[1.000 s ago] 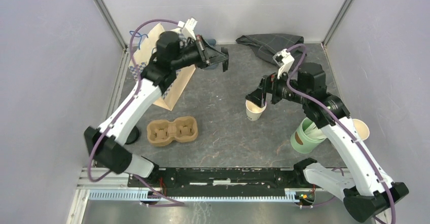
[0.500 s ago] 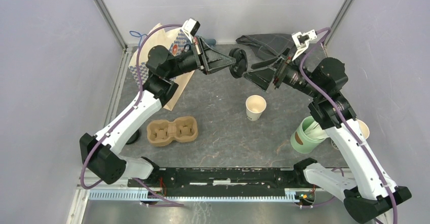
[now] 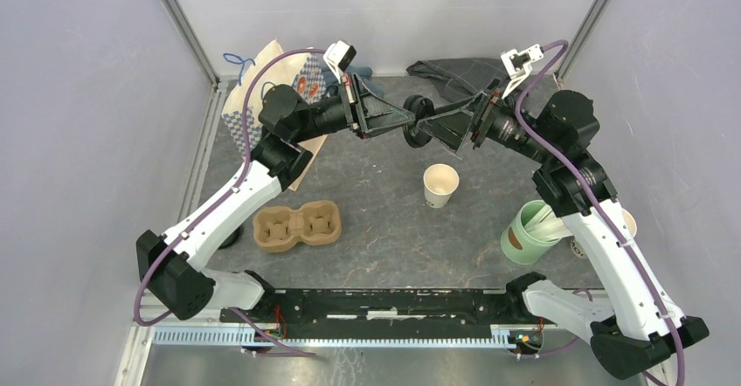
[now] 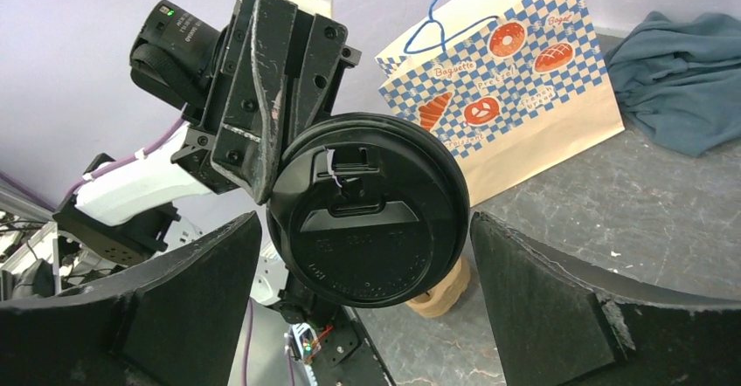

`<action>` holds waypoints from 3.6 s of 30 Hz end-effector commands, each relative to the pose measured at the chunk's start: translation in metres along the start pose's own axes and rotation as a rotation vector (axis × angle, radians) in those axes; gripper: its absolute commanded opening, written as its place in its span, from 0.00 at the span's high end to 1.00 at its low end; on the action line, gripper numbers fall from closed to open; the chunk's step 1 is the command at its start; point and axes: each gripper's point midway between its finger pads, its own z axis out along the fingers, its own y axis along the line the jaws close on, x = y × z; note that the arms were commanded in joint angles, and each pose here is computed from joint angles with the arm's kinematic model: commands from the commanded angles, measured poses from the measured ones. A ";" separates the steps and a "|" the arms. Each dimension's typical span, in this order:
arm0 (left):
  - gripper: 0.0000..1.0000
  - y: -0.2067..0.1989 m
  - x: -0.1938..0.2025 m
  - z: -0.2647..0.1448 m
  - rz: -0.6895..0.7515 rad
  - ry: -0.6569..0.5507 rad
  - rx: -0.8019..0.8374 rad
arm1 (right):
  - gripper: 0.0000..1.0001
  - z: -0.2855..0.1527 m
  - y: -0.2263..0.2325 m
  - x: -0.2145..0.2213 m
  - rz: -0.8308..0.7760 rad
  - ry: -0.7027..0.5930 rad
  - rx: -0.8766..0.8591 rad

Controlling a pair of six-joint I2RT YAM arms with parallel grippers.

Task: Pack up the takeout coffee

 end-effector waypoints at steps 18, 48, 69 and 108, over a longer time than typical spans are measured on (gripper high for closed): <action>0.97 -0.007 -0.001 0.009 0.005 -0.005 0.003 | 0.07 -0.003 0.000 -0.004 -0.080 0.004 0.008; 0.82 0.007 -0.002 0.014 -0.010 -0.023 -0.034 | 0.22 -0.002 -0.016 0.009 -0.068 0.019 0.054; 0.09 0.139 -0.012 -0.101 0.128 -0.127 -0.752 | 0.22 -0.048 -0.162 0.109 -0.280 0.436 0.573; 0.07 0.234 -0.004 -0.094 0.210 0.173 -0.864 | 0.18 -0.018 -0.236 0.183 -0.404 0.809 0.787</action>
